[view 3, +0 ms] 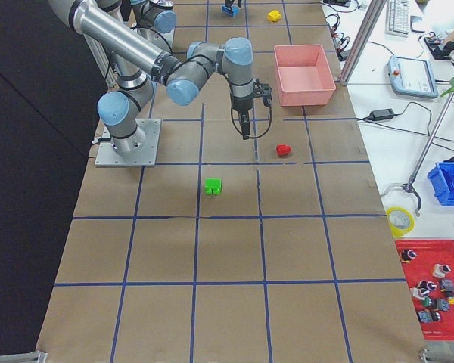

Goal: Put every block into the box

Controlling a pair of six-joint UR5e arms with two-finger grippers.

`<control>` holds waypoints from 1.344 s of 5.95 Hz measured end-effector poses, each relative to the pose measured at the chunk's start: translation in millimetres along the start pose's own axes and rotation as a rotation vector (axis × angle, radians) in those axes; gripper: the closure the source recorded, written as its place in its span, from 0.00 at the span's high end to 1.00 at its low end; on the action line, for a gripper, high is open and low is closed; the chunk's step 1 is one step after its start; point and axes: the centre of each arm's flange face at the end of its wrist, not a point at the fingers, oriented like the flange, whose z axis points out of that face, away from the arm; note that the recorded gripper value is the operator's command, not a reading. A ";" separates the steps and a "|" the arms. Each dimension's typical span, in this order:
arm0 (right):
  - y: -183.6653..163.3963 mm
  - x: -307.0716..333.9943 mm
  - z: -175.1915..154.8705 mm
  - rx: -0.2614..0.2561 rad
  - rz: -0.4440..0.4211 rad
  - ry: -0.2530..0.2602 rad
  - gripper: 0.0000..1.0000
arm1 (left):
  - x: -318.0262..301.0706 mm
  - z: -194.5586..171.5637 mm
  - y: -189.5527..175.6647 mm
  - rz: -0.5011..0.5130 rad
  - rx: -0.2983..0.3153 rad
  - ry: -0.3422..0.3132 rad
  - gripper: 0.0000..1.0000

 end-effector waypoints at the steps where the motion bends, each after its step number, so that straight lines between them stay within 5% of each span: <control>1: 21.6 24.5 23.3 -0.008 0.032 -0.026 0.99 | 1.6 3.1 2.2 0.004 -0.005 0.005 0.97; 3: 61.8 69.3 63.5 0.078 0.054 -0.116 0.99 | 1.6 4.4 10.7 -0.005 -0.023 0.007 0.76; 5: 92.5 83.8 90.9 0.082 0.074 -0.152 0.99 | 2.2 2.2 15.9 -0.008 -0.064 0.002 0.53; 8: 124.4 91.2 129.3 0.111 0.086 -0.105 0.99 | 1.2 -5.1 14.7 -0.006 -0.074 -0.014 0.17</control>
